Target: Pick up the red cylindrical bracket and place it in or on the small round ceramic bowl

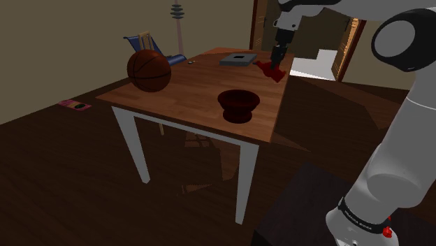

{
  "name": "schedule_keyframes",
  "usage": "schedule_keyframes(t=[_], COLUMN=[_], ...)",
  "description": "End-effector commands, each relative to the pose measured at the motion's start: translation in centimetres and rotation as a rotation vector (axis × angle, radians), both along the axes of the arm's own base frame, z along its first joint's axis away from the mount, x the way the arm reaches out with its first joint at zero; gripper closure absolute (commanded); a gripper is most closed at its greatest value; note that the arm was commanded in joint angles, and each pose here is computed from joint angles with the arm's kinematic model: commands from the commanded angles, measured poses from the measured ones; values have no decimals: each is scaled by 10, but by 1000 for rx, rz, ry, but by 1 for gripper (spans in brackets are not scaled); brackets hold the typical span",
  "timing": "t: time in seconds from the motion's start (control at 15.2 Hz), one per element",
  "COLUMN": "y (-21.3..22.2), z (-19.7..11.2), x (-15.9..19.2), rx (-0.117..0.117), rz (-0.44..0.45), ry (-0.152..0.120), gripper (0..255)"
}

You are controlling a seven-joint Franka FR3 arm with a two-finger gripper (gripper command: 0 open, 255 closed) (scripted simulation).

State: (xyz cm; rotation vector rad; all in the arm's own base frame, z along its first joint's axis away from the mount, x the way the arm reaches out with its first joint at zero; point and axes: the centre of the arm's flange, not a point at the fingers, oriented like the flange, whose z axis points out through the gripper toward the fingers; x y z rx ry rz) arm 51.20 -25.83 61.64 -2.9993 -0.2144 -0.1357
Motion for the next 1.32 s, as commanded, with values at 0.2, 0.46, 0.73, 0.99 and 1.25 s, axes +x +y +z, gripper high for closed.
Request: schedule_keyframes(t=[0.2,0.46,0.73,0.99,1.25], y=[0,0,27,80,132], z=[26,47,54,54,54], x=[0,0,1,1,2], rx=[0,0,0,0,0], rz=[0,0,0,0,0], ry=[0,0,0,0,0], gripper=[255,255,255,255,255])
